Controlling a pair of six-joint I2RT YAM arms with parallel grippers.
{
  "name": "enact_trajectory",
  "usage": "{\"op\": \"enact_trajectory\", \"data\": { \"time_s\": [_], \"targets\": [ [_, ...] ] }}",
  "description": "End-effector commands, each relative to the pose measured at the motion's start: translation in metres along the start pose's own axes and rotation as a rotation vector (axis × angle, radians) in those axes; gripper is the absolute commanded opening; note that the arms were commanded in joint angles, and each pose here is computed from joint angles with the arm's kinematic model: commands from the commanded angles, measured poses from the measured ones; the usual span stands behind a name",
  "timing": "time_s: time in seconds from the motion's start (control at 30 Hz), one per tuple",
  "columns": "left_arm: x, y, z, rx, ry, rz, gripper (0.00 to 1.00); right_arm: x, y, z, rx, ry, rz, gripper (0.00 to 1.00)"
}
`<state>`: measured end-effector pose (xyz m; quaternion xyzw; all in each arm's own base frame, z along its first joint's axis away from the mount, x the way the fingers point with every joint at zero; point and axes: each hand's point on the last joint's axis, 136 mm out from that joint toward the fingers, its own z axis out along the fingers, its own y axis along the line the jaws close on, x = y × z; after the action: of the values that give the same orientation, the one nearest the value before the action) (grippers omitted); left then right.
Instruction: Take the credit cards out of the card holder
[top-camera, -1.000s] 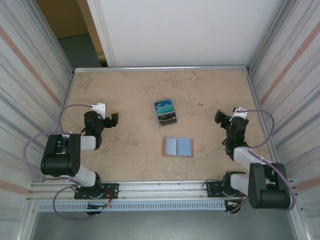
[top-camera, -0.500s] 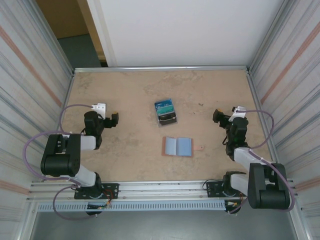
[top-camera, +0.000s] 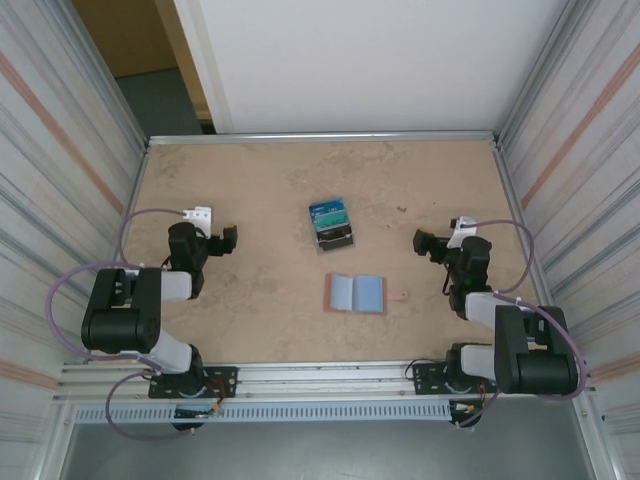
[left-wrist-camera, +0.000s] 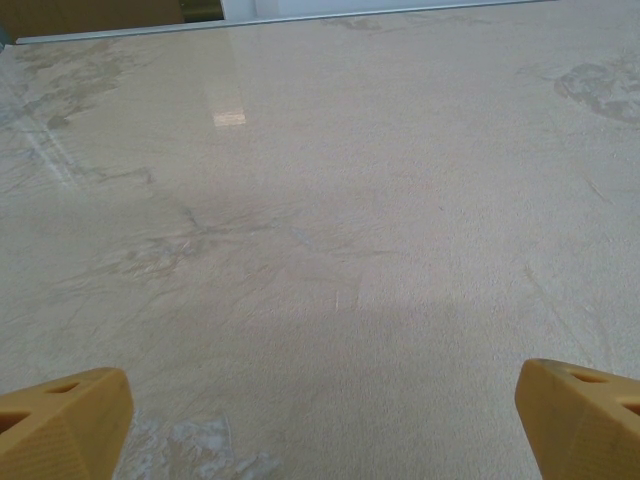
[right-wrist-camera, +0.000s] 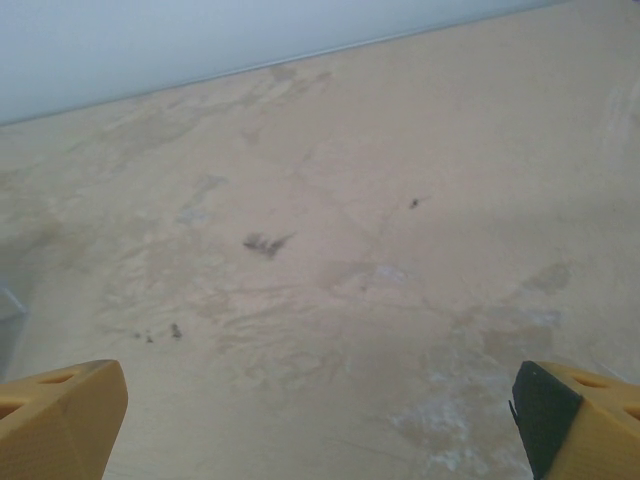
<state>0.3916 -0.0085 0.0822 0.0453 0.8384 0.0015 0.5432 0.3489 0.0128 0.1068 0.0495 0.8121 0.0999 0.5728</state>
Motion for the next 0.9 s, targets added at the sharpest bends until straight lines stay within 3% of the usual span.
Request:
{"op": "enact_trajectory", "data": {
  "time_s": [0.0,0.27,0.37,0.43,0.57,0.87],
  "targets": [
    [-0.01,-0.003,0.0,0.011,-0.028,-0.004,0.99,-0.011,0.007,0.004,-0.04,-0.018,-0.033,0.99],
    [-0.01,-0.003,0.0,0.01,-0.028,-0.004,0.99,-0.011,0.002,0.021,-0.061,0.069,0.016,0.99],
    [-0.01,-0.003,0.0,0.012,-0.027,-0.003,0.99,-0.011,0.005,0.017,-0.074,0.077,-0.055,0.99],
    [-0.01,-0.003,0.0,0.01,-0.027,-0.004,0.99,-0.017,-0.005,0.01,-0.014,0.049,-0.106,0.99],
    [-0.01,-0.003,0.0,0.01,-0.028,-0.004,0.99,-0.032,-0.024,0.005,0.001,-0.024,-0.04,0.99],
    [-0.01,-0.003,0.0,0.01,-0.027,-0.002,0.99,-0.01,-0.027,0.028,-0.031,-0.002,-0.019,0.99]
  ]
}}
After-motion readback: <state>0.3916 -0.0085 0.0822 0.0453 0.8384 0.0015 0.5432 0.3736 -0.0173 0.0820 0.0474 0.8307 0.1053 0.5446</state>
